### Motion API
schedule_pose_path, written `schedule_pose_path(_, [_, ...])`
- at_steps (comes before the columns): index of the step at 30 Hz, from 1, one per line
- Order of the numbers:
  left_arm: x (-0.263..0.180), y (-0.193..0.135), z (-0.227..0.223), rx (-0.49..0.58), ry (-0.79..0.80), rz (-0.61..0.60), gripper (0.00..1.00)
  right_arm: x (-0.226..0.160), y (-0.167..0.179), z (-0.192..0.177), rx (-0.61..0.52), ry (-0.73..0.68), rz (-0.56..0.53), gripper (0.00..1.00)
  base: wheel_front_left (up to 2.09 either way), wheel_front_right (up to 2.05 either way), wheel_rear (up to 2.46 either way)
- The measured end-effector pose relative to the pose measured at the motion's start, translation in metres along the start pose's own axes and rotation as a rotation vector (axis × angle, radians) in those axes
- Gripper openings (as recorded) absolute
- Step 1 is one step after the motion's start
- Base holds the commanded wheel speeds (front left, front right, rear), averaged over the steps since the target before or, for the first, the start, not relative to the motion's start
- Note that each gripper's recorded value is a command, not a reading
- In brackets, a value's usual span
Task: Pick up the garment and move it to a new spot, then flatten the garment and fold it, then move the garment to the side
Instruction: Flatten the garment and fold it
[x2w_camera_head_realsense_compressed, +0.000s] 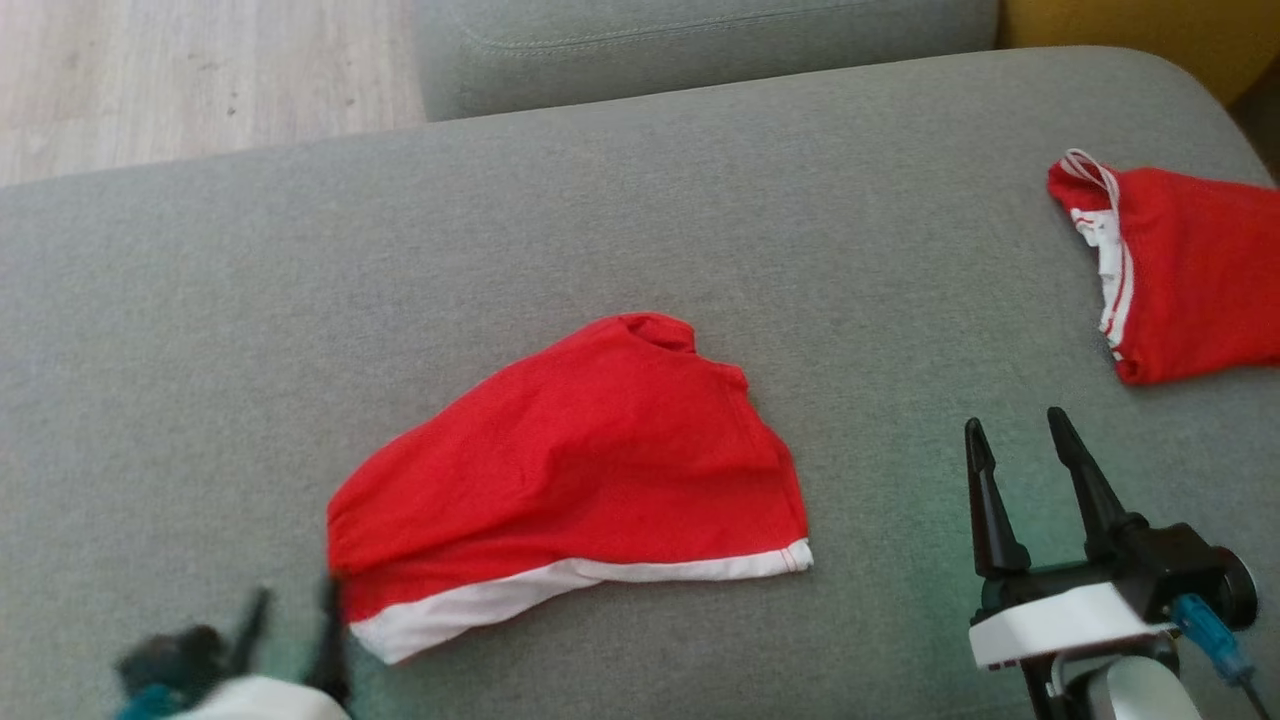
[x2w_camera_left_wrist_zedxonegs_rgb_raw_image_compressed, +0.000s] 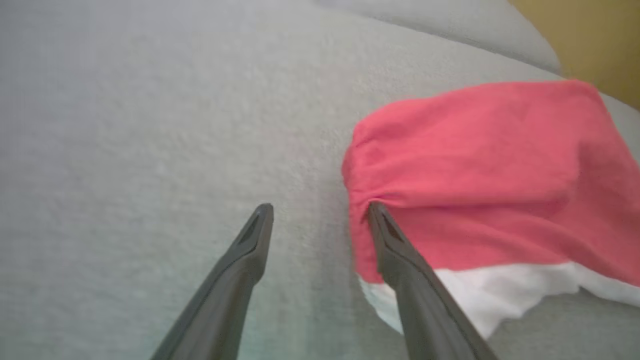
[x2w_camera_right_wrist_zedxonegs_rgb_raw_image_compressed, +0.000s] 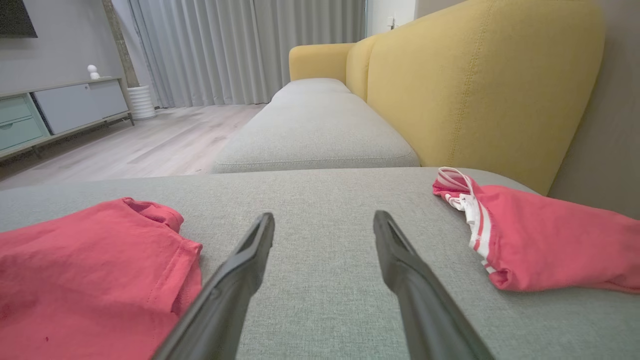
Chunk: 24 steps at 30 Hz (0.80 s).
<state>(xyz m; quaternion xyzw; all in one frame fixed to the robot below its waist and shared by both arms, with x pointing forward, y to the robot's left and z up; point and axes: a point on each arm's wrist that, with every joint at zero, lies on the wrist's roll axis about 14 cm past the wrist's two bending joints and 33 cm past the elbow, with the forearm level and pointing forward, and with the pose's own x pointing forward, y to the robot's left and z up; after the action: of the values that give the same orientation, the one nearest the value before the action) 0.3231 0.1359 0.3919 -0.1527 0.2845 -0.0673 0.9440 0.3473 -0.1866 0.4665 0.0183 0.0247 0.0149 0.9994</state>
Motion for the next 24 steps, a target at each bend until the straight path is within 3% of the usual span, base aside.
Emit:
schedule_pose_path(4, [0.001,0.006,0.043,0.065,-0.126,0.027,1.0,-0.003,-0.004,0.001,-0.001,-0.001,-0.015,1.0,0.0,0.0,0.0])
schedule_pose_path(9, [0.009,-0.056,0.075,0.145,-0.194,-0.151,1.0,-0.005,-0.007,-0.003,-0.001,0.012,-0.025,1.0,0.0,0.0,0.0])
schedule_pose_path(12, [0.02,-0.107,0.066,0.228,-0.142,-0.306,1.0,-0.004,-0.007,-0.008,-0.002,0.027,-0.027,1.0,0.0,0.0,0.0])
schedule_pose_path(17, [0.041,-0.153,0.031,0.305,-0.024,-0.426,1.0,-0.006,-0.014,-0.012,-0.005,0.045,-0.051,1.0,0.0,0.0,0.0])
schedule_pose_path(23, [0.075,-0.151,0.012,0.395,0.053,-0.412,1.0,-0.007,-0.026,-0.013,-0.014,0.053,-0.089,1.0,0.0,0.0,0.0])
schedule_pose_path(24, [0.079,-0.151,0.009,0.405,0.066,-0.411,0.42,-0.008,-0.028,-0.015,-0.015,0.058,-0.094,1.0,0.0,0.0,0.0])
